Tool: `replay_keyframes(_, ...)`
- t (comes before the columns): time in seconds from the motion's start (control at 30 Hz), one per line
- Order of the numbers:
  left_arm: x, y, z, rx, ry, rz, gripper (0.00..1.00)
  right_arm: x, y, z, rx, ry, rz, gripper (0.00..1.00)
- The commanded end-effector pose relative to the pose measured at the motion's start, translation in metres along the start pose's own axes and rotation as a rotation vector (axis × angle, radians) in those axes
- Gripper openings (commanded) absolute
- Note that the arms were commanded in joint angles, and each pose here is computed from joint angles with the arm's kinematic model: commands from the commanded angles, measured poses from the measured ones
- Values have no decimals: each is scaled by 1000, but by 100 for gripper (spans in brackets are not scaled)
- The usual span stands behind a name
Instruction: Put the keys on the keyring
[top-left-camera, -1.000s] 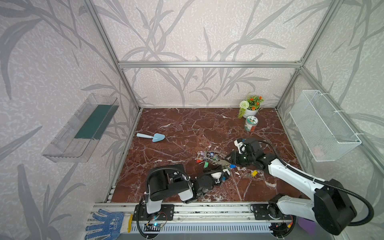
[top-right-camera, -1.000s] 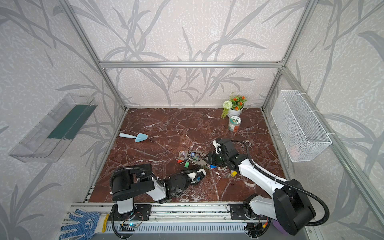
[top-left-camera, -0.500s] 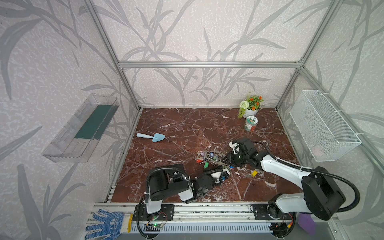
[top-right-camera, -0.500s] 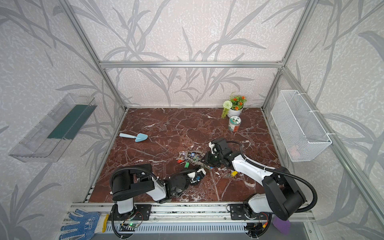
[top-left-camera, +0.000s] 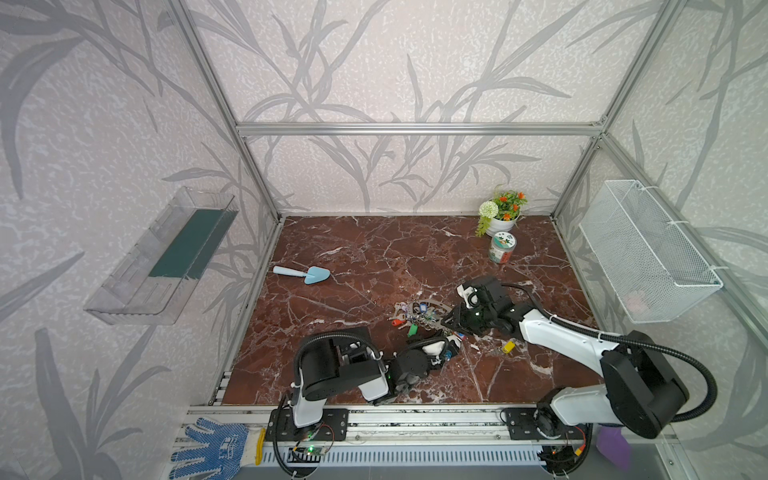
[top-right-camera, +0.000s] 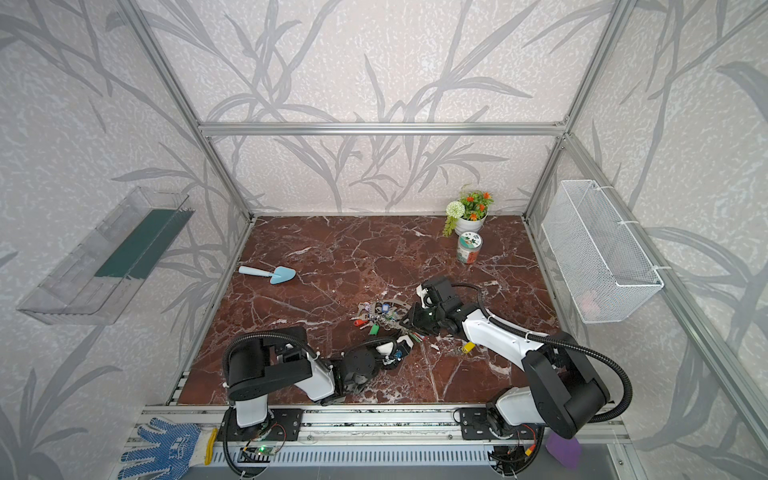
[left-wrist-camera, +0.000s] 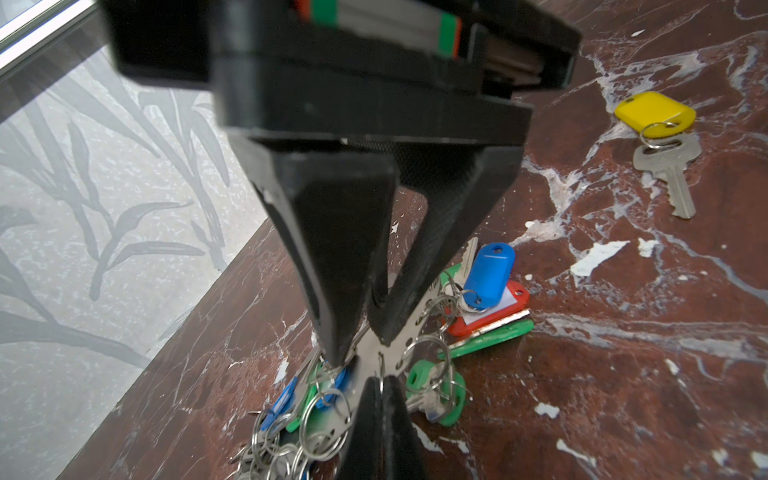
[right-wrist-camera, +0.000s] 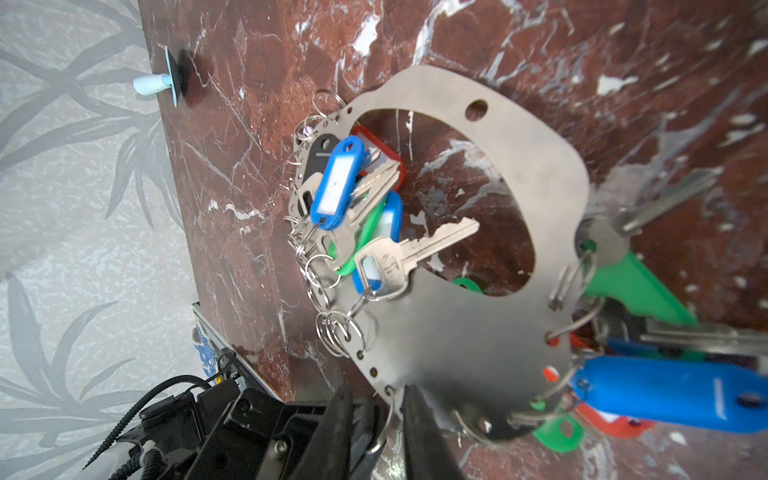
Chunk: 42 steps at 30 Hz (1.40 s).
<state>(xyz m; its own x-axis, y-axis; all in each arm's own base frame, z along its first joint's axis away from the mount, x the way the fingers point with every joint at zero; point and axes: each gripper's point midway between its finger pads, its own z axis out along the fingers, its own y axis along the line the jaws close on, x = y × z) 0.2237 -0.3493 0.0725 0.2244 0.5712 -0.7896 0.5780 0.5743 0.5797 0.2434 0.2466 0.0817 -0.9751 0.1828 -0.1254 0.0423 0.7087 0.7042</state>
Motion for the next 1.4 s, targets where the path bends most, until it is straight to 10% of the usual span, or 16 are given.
replay_keyframes(0.0,-4,11,6,-55,-2,-25,0,2,-5,1,34,6,25,24)
replay_keyframes(0.4,-20,19,-2,-80,-68,-92,0,-24,-5,-11,-30,-42,48,23)
replay_keyframes(0.9,-46,49,-38,-31,-138,-249,0,-71,49,-61,-162,-294,-428,27)
replay_keyframes(1.37,-76,101,-44,152,-160,-477,0,-75,94,-67,-458,-381,-625,24)
